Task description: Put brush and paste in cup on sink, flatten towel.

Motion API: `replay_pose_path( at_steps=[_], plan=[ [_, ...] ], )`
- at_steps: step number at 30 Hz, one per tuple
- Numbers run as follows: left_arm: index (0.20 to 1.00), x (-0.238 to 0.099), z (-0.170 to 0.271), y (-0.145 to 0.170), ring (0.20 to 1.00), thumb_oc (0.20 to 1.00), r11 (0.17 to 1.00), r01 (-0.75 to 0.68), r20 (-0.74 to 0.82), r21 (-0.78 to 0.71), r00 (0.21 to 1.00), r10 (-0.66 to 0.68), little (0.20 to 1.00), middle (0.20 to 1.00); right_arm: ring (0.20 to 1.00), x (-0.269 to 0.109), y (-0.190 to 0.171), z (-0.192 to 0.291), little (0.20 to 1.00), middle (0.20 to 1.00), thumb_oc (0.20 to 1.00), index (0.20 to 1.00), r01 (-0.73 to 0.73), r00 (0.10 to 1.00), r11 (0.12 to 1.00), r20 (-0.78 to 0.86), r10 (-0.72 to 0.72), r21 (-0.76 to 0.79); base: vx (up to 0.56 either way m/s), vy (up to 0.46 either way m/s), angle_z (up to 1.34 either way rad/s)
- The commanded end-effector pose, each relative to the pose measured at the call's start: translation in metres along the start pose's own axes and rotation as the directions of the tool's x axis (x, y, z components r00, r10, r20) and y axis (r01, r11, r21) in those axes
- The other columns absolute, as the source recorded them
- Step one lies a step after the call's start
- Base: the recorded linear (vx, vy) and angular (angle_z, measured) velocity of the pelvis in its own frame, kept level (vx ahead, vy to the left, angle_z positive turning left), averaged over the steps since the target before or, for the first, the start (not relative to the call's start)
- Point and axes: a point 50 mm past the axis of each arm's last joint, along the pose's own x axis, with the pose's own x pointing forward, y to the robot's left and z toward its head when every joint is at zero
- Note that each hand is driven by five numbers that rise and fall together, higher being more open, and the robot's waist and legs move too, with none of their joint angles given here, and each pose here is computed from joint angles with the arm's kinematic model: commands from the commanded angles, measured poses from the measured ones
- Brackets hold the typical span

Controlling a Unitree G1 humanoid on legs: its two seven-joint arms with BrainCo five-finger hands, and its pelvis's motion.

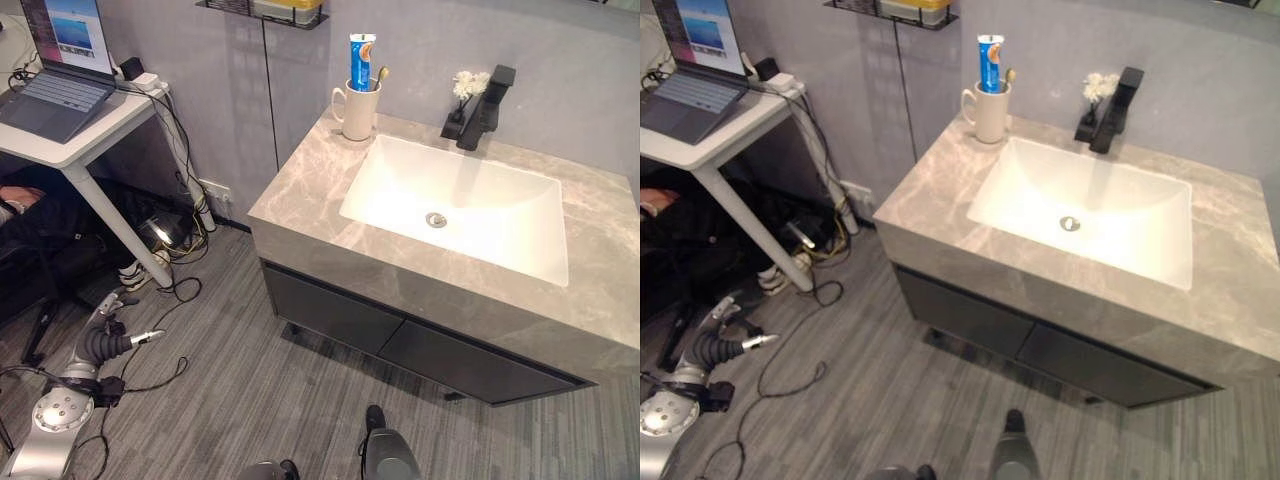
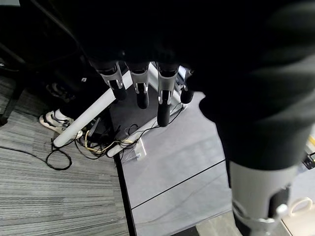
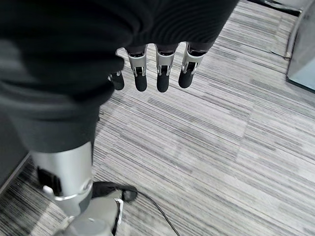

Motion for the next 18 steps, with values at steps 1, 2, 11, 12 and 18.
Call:
replay_pose_path(
  at_steps=[1,2,11,12,18],
  plan=[
    [1.0,0.008,0.034,0.019,1.0,1.0,0.998,-0.055,0.15,-0.018,0.987,0.057,1.0,1.0,1.0,-0.001,-0.002,-0.004,1.0,1.0,1.0,1.0,-0.001,1.0,0.998,-0.013,0.0,-0.059,0.08,0.171,-0.28],
    [1.0,0.012,0.037,0.017,1.0,1.0,0.999,-0.047,0.162,-0.015,0.986,0.049,1.0,1.0,1.0,-0.001,0.0,-0.003,1.0,1.0,1.0,1.0,-0.009,1.0,0.998,-0.006,0.009,-0.059,0.07,0.103,-0.27],
    [1.0,0.018,0.064,0.004,1.0,1.0,0.999,0.008,0.259,-0.034,0.966,0.001,1.0,1.0,1.0,-0.003,0.002,-0.013,1.0,1.0,1.0,1.0,-0.028,0.999,0.99,-0.032,0.024,-0.137,0.25,-0.088,-0.32],
    [1.0,0.016,0.06,0.001,1.0,1.0,0.998,0.021,0.25,-0.061,0.968,-0.005,1.0,1.0,1.0,-0.003,0.002,-0.014,1.0,1.0,1.0,1.0,-0.028,0.999,0.99,-0.031,0.024,-0.14,0.45,-0.267,-0.61],
    [1.0,0.015,0.051,-0.011,1.0,1.0,0.988,0.022,0.22,-0.156,0.975,0.013,1.0,1.0,1.0,-0.001,-0.021,0.003,1.0,1.0,1.0,1.0,0.048,0.999,0.995,0.025,-0.046,-0.087,0.26,-0.282,-0.26]
  ],
)
